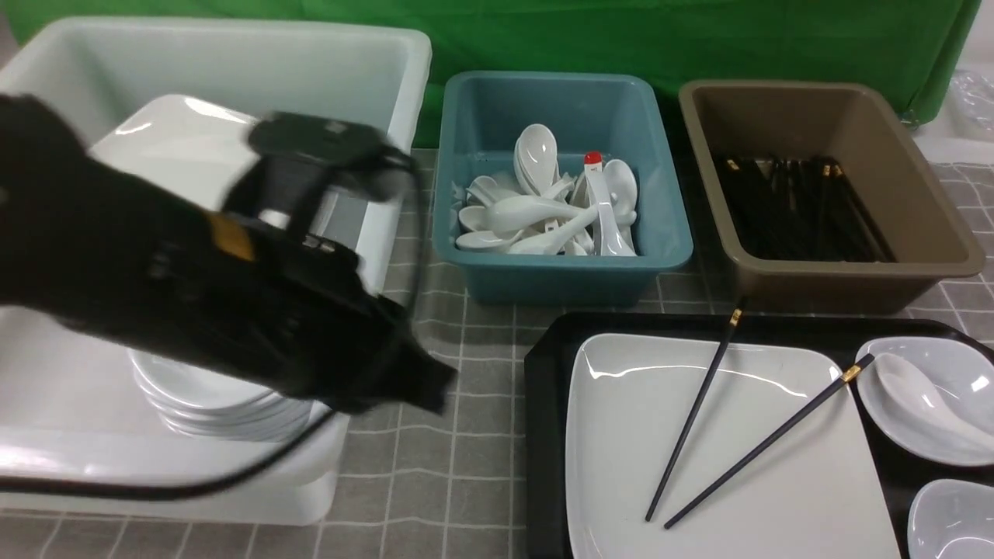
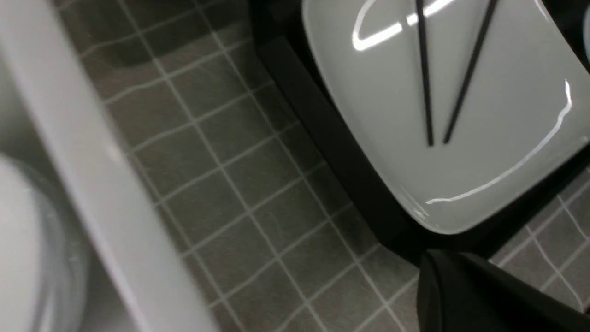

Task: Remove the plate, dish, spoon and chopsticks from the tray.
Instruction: Use the right arm to grab a soup spoon from the plate

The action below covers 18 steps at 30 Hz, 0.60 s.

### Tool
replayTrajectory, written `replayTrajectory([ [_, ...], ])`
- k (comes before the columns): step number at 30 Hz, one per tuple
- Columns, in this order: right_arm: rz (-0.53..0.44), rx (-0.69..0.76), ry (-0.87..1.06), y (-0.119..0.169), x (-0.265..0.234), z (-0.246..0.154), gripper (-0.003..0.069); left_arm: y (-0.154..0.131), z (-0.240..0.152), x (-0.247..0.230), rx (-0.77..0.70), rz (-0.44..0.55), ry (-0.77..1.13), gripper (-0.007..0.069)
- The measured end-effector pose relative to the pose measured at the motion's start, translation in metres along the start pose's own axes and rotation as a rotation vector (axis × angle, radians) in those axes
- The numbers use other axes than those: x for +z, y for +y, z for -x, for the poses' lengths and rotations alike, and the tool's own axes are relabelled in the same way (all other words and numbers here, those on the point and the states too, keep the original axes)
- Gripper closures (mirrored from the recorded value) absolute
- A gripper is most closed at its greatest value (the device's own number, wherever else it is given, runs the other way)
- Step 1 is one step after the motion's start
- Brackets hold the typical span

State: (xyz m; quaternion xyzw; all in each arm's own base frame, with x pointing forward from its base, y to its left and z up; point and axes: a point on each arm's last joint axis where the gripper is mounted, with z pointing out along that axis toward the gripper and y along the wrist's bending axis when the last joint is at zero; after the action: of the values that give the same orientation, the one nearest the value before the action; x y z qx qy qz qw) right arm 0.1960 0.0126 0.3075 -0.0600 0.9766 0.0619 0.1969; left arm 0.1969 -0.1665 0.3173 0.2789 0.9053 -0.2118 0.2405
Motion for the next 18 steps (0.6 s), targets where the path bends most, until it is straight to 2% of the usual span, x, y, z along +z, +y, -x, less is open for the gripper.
replayTrajectory([
  [6, -0.073, 0.000, 0.146, -0.033, 0.038, 0.040, 0.0618, -0.020, 0.000, 0.009, 0.047, -0.040, 0.026, 0.0623],
  [11, -0.087, -0.033, 0.172, -0.050, 0.080, 0.059, 0.0456, -0.020, 0.003, 0.010, 0.049, -0.038, -0.001, 0.0623],
  [14, -0.095, -0.069, 0.196, -0.058, 0.111, 0.065, 0.0323, -0.020, 0.005, 0.010, 0.050, -0.035, -0.023, 0.0623],
  [18, -0.146, -0.109, 0.265, -0.069, 0.139, 0.063, 0.0241, -0.019, 0.006, 0.010, 0.056, -0.028, -0.035, 0.0623],
])
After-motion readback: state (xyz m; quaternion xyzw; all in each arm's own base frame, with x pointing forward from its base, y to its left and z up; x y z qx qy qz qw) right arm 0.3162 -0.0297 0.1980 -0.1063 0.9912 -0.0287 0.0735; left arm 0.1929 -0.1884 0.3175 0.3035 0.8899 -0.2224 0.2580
